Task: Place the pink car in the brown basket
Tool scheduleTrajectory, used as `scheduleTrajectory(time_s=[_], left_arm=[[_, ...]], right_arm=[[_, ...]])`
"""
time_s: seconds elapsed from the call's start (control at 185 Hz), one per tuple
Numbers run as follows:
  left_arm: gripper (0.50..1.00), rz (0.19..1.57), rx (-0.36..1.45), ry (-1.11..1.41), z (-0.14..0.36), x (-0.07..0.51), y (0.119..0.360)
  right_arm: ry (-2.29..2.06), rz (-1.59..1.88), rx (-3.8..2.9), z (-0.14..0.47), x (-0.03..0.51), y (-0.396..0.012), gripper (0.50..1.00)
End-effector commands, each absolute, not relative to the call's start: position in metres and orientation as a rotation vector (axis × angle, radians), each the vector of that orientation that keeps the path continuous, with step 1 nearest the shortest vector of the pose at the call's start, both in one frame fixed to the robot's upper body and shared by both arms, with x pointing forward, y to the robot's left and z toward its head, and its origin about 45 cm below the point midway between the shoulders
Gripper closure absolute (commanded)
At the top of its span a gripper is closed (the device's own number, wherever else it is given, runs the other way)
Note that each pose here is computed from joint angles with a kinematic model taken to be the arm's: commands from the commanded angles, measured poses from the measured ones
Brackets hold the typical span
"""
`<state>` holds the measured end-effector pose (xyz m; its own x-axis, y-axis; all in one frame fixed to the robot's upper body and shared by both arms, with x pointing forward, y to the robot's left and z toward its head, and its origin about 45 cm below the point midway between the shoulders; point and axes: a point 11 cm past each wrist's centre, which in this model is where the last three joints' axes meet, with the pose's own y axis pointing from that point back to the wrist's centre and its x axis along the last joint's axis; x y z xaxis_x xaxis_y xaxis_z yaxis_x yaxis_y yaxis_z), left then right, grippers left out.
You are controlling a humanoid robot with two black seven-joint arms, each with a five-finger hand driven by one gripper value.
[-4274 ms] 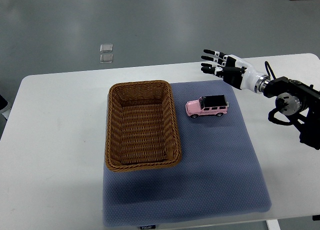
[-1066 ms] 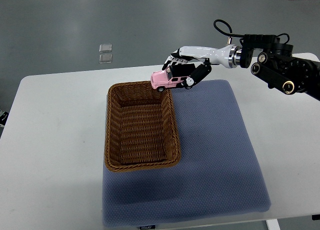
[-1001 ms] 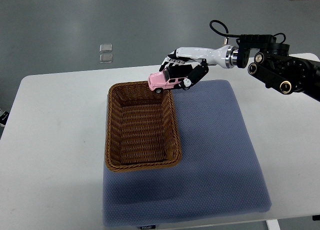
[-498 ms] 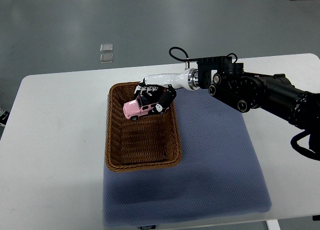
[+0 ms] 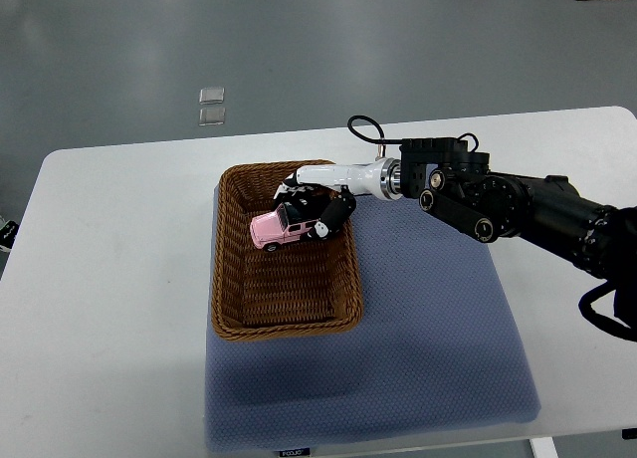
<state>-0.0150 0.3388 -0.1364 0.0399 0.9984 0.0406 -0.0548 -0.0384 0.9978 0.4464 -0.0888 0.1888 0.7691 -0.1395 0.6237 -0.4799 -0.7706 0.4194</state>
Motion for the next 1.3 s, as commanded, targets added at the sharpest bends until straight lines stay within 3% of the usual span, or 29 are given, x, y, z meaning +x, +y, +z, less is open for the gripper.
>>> scheduleTrajectory(time_s=[0.0, 0.357, 0.606, 0.963, 1.293], left_arm=[[0.500, 1.233, 1.217, 1.121, -0.136, -0.015, 0.339], [0.500, 1.233, 1.216, 1.119, -0.136, -0.014, 0.339], [0.500, 1.233, 1.216, 1.119, -0.136, -0.014, 0.339], [0.500, 1.233, 1.217, 1.121, -0.136, -0.015, 0.339], [0.500, 1.233, 1.217, 1.121, -0.136, -0.015, 0.339]], right_arm=[[-0.475, 0.776, 2.393, 0.191, 0.448, -0.088, 0.609], [-0.720, 0.521, 2.517, 0.208, 0.461, -0.090, 0.609], [-1.060, 0.143, 2.686, 0.234, 0.482, -0.137, 0.609], [-1.558, -0.727, 2.609, 0.202, 0.484, -0.222, 0.607], [-1.710, -1.017, 2.544, 0.182, 0.476, -0.243, 0.607]])
